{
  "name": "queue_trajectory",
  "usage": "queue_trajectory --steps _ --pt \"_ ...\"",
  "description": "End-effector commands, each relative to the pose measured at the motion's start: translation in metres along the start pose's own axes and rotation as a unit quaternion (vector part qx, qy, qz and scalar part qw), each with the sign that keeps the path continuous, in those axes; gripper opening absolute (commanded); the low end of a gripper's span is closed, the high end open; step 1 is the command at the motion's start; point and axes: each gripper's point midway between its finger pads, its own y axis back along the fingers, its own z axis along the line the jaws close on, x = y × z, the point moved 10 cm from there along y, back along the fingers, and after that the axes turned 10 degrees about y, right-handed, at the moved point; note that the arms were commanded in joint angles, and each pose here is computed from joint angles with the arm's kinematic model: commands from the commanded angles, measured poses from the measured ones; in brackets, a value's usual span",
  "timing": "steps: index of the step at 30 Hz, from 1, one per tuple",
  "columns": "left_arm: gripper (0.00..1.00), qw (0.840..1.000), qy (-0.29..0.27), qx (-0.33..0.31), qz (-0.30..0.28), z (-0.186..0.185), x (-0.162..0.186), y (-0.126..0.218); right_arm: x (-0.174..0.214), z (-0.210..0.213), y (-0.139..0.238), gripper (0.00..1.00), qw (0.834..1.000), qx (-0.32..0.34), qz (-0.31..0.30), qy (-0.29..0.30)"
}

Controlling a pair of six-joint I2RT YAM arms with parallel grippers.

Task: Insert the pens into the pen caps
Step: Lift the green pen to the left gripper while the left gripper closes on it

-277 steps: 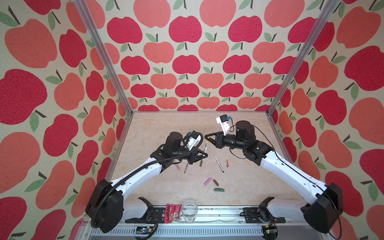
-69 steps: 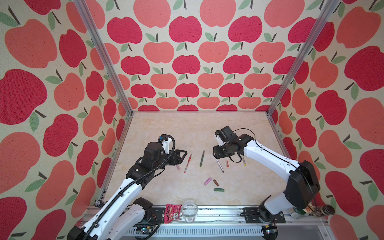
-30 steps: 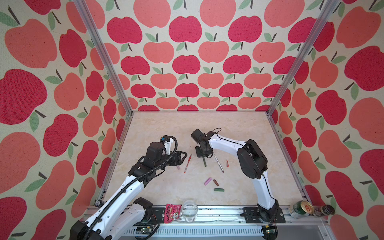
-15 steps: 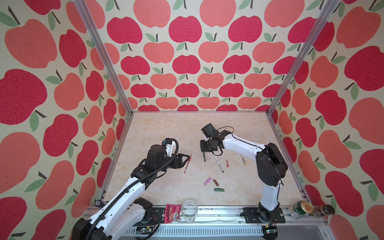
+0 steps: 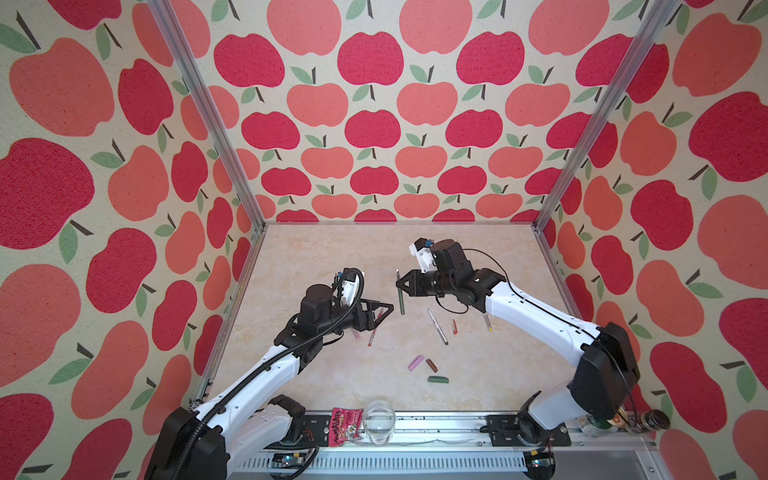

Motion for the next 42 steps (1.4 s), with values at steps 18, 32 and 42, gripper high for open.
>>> queue_trajectory --steps 18,32,42 --pt "0.47 0.999 0.004 0.035 0.003 -0.009 -0.010 -0.028 0.005 0.033 0.019 0.13 0.995 -0.085 -0.048 0.033" --pt "0.02 1.000 0.003 0.025 -0.005 -0.010 -0.010 -0.026 0.004 0.035 0.024 0.16 0.995 -0.072 -0.047 0.043" --pt "0.00 0.999 0.002 -0.029 0.021 -0.014 -0.005 -0.002 0.037 0.024 0.065 0.43 0.997 0.035 0.040 0.048"
